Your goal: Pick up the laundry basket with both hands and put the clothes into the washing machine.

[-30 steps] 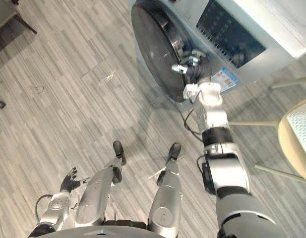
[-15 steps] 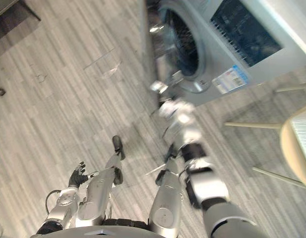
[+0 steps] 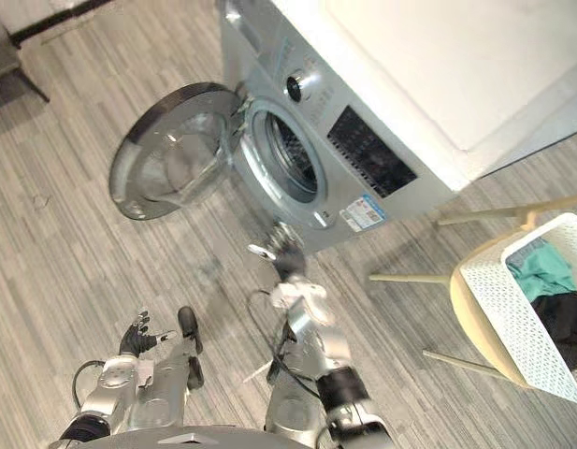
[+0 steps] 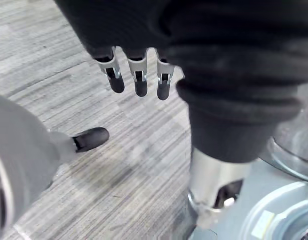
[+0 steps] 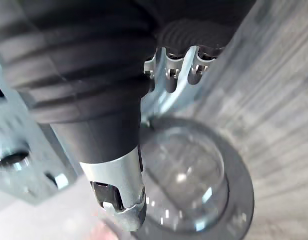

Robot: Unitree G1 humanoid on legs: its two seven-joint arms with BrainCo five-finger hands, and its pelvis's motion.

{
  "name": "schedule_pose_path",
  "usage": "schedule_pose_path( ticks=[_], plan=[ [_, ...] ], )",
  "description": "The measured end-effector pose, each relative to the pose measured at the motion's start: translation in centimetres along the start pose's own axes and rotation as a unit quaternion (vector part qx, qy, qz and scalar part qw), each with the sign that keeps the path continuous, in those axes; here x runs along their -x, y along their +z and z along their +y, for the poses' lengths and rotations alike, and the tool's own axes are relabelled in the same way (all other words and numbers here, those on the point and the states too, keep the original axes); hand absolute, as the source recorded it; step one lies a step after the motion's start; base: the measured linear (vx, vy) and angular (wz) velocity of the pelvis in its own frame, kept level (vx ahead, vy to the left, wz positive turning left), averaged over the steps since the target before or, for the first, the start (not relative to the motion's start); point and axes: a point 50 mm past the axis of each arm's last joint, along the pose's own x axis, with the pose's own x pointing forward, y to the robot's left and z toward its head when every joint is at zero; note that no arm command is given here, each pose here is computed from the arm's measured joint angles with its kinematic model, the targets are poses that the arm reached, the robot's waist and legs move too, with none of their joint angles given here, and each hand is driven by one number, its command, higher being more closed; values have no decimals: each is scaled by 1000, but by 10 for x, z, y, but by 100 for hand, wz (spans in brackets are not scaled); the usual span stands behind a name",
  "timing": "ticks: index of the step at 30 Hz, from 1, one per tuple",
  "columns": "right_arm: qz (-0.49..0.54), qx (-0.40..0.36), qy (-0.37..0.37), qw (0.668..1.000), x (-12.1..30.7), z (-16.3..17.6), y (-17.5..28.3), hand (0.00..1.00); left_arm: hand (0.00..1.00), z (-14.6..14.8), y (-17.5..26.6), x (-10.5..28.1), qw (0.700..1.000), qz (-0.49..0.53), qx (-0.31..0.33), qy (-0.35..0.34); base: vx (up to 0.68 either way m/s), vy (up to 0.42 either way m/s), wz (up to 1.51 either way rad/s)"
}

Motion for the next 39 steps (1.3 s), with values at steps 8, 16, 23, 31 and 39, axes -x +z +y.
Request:
schedule_pose_path(
  ticks=[8,16,23,31,39],
  plan=[
    [31,17,-179,983,67,-85,-15,0,0,33,56,-23,994,-66,61,57,42,-24,-34],
    [-34,3,-282,959,83,-122,14,0,0,153,183,-27,940,-206,188,197,-39,-85,-45],
    [-62,-58,-323,943,104,-113,5,0,0,179,269,6,865,-341,297,217,-21,-49,-30],
    [-78,-74,-309,945,106,-105,8,0,0,162,296,13,844,-372,335,190,75,-31,-4],
    [-65,-80,-298,949,103,-102,2,0,0,157,252,3,856,-338,337,198,54,-27,18]
  ],
)
